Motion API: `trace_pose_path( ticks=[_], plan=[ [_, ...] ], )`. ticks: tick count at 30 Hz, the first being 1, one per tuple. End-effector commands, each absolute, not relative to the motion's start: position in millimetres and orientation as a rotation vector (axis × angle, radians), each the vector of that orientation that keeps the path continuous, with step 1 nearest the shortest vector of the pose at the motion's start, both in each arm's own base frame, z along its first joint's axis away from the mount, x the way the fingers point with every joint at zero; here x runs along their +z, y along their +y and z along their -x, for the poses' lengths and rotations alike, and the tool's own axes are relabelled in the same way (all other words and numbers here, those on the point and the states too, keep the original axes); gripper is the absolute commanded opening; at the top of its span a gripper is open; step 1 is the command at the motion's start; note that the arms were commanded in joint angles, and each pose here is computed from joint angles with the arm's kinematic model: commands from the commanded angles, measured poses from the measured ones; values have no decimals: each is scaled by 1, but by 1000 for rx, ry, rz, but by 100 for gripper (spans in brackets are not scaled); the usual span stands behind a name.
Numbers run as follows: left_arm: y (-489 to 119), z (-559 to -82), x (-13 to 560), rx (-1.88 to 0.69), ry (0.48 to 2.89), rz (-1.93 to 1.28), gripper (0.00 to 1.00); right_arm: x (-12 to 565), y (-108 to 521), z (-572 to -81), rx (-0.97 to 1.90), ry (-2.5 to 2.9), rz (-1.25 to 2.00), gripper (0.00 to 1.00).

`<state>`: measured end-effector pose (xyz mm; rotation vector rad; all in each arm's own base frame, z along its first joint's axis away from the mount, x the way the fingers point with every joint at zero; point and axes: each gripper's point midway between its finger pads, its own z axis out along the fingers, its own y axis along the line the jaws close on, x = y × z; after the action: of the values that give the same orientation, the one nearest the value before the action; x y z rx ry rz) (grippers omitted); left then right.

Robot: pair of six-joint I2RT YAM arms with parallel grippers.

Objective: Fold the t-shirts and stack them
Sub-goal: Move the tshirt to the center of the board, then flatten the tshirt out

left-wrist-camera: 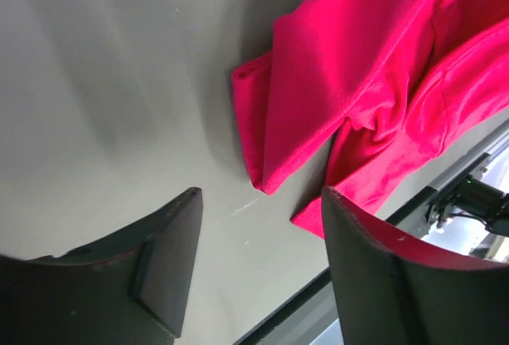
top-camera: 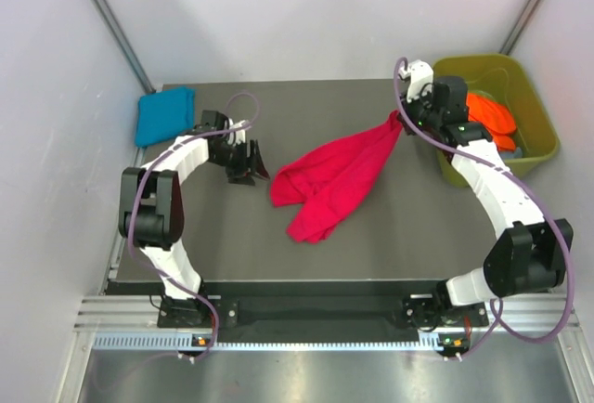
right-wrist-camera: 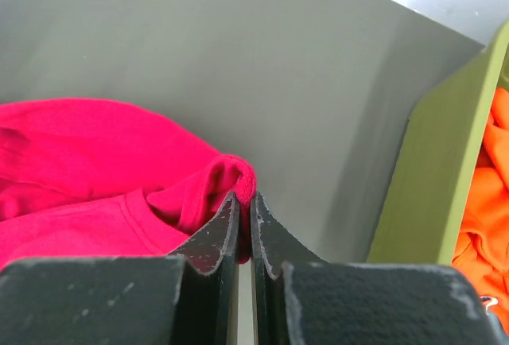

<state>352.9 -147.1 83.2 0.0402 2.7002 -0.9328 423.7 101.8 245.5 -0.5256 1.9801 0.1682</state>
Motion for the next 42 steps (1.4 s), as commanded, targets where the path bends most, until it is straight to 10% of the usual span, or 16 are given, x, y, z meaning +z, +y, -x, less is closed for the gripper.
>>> trace_pose_path(
  ticks=[1,16,29,42],
  plan=[
    [-158,-357,92,-1004,2636,-114,64,274,97,-438,175,1889,487,0],
    [-181,-331,55,-941,2728,-229,58,264,64,-454,170,1924,385,0],
    [-183,-364,50,-838,2728,-324,4,268,55,-447,168,1903,337,0],
    [-138,-406,241,-449,2242,-550,0,345,59,-446,231,1735,273,0]
  ],
)
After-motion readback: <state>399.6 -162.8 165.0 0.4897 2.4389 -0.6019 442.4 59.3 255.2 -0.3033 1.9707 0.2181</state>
